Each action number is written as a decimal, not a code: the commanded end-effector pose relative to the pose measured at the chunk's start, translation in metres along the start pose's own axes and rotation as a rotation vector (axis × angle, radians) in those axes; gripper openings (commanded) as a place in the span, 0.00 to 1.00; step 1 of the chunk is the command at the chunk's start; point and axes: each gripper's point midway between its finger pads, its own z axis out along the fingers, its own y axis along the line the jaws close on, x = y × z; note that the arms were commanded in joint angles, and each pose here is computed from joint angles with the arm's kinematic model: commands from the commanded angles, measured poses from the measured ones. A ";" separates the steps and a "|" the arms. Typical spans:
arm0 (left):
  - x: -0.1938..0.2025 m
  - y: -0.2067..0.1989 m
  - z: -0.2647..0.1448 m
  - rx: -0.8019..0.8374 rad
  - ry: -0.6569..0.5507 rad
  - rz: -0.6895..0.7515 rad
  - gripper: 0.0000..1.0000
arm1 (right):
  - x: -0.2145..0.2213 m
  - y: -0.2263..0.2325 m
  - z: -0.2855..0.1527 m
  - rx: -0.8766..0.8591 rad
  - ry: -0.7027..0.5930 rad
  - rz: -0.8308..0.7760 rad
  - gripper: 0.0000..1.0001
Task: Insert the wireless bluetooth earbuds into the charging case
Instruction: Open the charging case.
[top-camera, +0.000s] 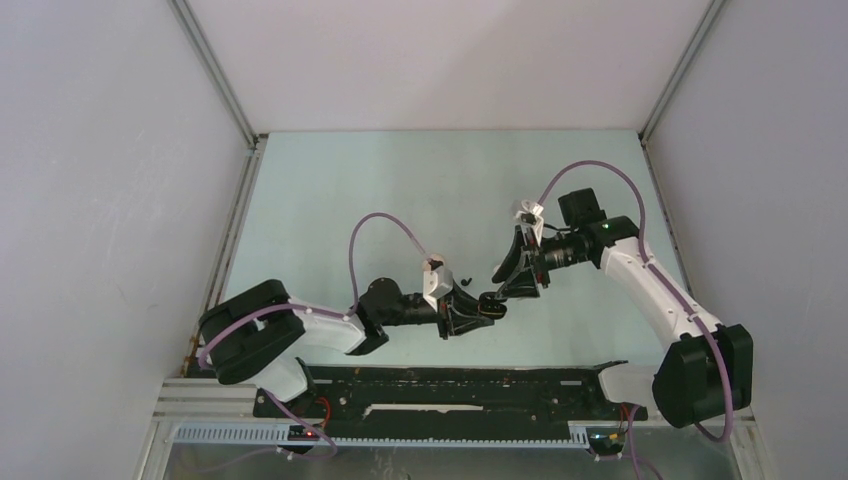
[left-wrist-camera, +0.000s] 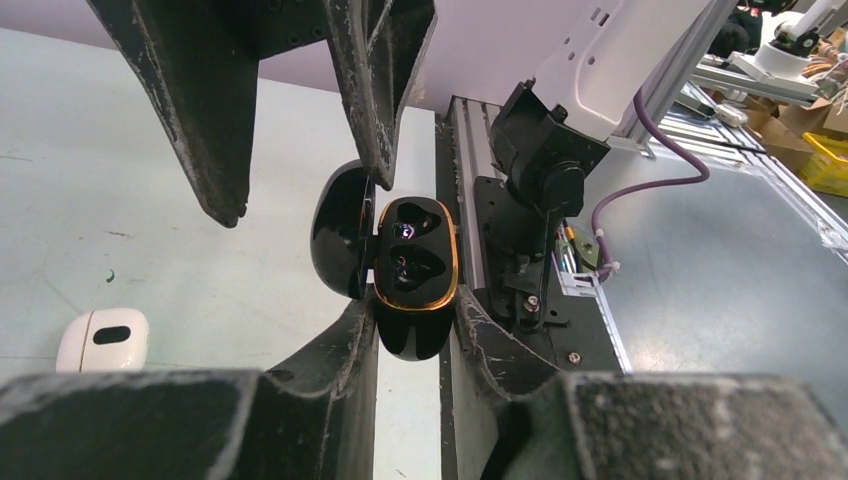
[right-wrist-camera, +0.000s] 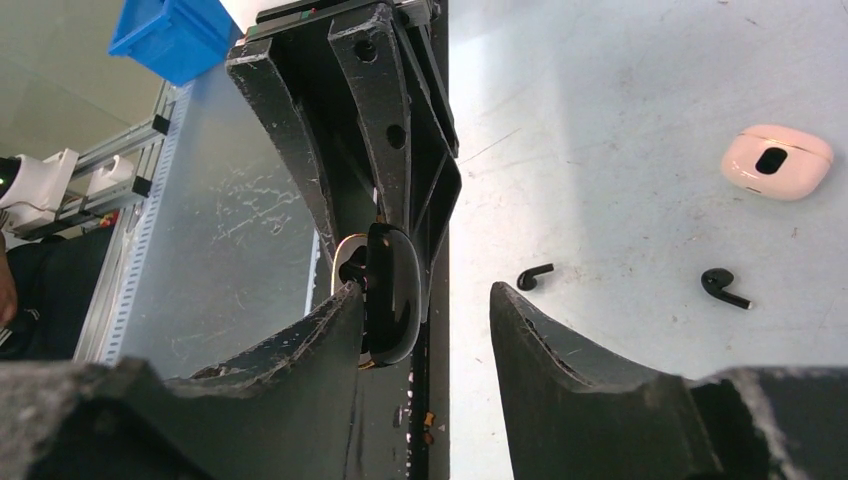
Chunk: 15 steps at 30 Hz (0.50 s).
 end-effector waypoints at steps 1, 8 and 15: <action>-0.013 -0.007 0.001 0.035 -0.057 0.041 0.00 | -0.020 0.000 -0.003 -0.008 -0.038 -0.042 0.52; -0.006 -0.003 0.002 0.021 -0.034 0.028 0.00 | -0.035 0.009 -0.017 -0.017 -0.114 -0.073 0.54; -0.015 -0.003 -0.004 -0.011 -0.044 0.027 0.00 | -0.039 0.016 -0.034 0.039 -0.139 -0.151 0.55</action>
